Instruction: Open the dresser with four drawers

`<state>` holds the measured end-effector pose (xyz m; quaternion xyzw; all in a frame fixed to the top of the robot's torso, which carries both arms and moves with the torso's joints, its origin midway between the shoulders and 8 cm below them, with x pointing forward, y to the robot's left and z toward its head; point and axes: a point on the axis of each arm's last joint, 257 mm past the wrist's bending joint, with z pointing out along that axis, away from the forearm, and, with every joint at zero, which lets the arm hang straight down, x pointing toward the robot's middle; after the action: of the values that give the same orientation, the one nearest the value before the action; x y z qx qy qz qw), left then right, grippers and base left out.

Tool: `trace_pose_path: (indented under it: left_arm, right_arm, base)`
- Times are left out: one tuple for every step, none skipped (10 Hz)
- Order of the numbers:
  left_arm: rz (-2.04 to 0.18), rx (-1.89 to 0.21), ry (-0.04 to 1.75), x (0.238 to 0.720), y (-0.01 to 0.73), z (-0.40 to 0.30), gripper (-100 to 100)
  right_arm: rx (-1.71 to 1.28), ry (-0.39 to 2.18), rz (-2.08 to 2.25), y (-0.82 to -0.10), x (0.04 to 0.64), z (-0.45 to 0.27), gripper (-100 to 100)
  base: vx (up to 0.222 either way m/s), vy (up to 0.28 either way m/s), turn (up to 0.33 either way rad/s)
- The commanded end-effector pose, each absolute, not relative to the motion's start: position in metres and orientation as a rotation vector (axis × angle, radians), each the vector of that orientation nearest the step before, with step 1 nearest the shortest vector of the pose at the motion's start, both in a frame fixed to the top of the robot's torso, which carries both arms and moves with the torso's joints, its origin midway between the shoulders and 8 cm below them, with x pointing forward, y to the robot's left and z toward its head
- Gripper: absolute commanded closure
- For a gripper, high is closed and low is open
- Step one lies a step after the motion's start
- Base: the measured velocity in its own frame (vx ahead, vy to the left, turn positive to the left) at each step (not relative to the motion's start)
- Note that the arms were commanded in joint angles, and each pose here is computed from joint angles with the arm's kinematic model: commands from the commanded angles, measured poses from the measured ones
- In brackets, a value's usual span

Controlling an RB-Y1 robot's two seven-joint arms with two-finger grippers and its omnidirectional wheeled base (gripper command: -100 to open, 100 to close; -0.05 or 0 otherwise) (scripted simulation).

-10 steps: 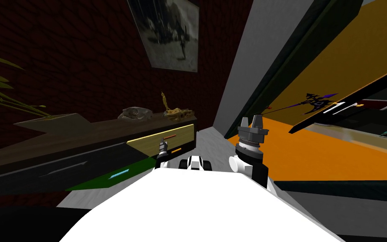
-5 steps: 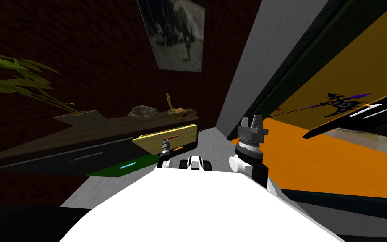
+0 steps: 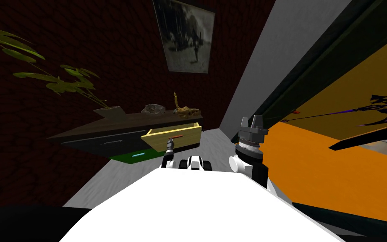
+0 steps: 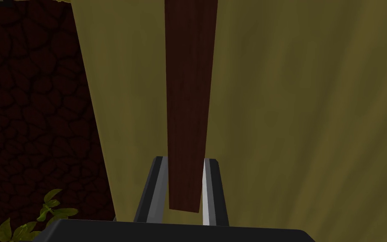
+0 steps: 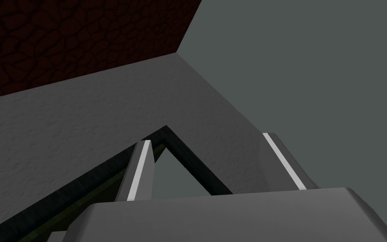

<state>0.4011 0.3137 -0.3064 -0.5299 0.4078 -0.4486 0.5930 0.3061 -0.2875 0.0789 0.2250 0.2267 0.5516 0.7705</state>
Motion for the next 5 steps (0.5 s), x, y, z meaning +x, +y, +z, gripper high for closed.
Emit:
trace_pose_path:
  left_arm:
    - [-1.042,-1.237,0.961,0.3984,0.3112,-0.3093,100]
    - [-1.042,-1.239,0.966,0.3973,0.3102,-0.3105,100]
    - [-1.041,-1.241,0.972,0.3962,0.3092,-0.3117,100]
    - [-1.048,-1.227,0.957,0.4001,0.3098,-0.3049,100]
    - [-1.044,-1.234,0.962,0.4003,0.3104,-0.3029,-100]
  right_arm:
    - [0.488,0.492,1.196,-0.2875,0.3061,0.0789,0]
    - [0.488,0.491,1.196,-0.2874,0.3062,0.0790,0]
    - [0.488,0.491,1.197,-0.2874,0.3062,0.0790,0]
    - [0.488,0.491,1.197,-0.2874,0.3062,0.0790,0]
    - [0.488,0.492,1.196,-0.2875,0.3061,0.0789,0]
  base:
    - [-0.192,-0.043,0.014]
    - [-0.224,-0.065,0.018]
    - [-0.219,-0.057,0.014]
    - [-0.108,-0.029,0.002]
    - [-0.037,-0.014,0.001]
